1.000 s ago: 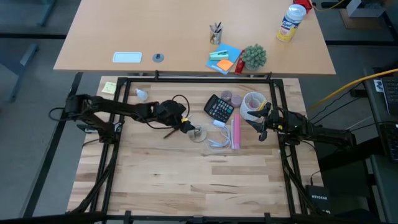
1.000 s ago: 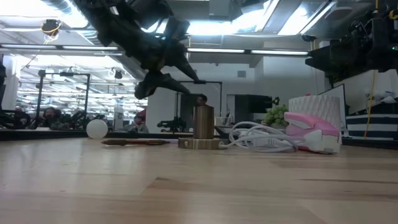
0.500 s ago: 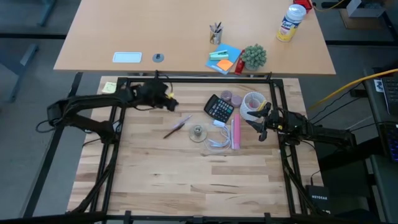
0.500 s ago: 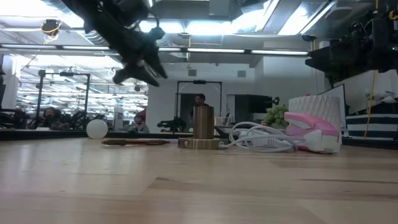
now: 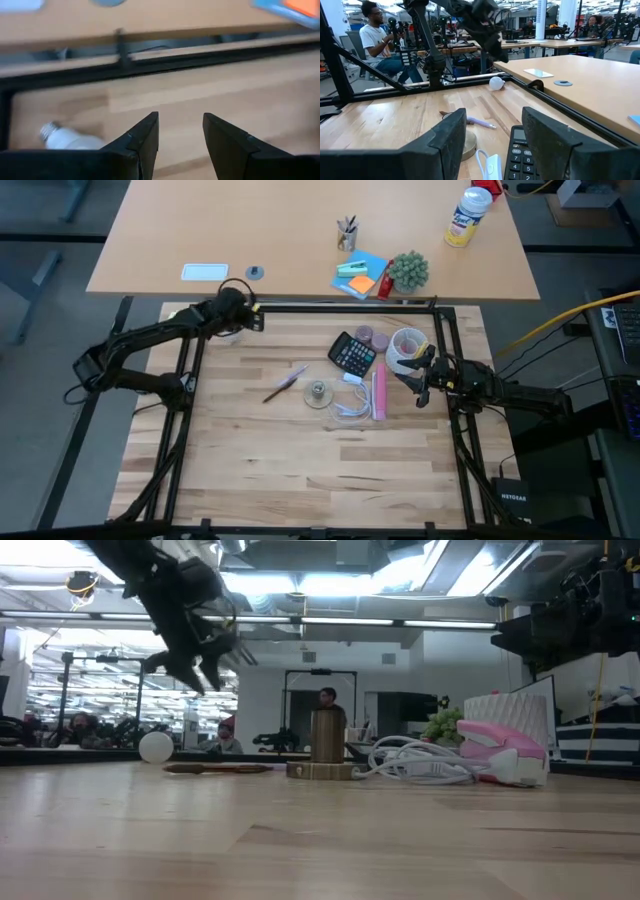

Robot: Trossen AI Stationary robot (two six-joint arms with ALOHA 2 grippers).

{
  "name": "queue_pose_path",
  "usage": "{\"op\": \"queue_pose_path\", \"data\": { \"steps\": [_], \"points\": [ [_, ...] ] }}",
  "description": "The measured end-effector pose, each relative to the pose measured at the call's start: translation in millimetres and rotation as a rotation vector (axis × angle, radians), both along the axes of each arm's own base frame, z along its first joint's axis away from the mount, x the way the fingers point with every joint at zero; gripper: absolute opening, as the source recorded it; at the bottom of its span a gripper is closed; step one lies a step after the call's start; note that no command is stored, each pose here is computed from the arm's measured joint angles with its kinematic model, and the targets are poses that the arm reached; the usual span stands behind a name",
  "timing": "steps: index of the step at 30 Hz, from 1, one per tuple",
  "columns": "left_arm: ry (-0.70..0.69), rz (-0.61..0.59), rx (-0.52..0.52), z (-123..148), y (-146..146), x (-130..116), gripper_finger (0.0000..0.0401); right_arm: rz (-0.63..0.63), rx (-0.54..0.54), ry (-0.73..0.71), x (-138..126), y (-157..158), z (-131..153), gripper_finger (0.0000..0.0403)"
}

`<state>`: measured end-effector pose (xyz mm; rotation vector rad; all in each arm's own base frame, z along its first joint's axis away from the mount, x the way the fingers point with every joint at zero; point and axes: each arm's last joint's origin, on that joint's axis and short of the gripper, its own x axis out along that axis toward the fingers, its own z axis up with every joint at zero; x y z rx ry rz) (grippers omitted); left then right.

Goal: Screw lightbulb
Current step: Insert the lightbulb into the gold lamp

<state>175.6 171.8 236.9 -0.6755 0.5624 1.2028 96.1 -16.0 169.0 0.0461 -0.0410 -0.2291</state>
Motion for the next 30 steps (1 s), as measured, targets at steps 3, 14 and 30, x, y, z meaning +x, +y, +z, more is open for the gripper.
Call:
{"op": "queue_pose_path", "data": {
  "steps": [3,14,30],
  "points": [
    [0.024,0.088,-0.072,-9.8,7.0,-7.8,0.0145,0.0,0.0,0.001,0.0,0.0,-0.1,0.0198],
    [0.164,0.301,-0.215,-29.8,18.3,-35.1,0.0145,-0.001,0.001,0.004,0.0,0.0,-0.4,0.0198],
    [0.15,0.415,-0.154,-28.9,25.3,-39.8,0.0145,-0.003,0.001,0.004,0.0,-0.1,-0.4,0.0198]
  ]
}}
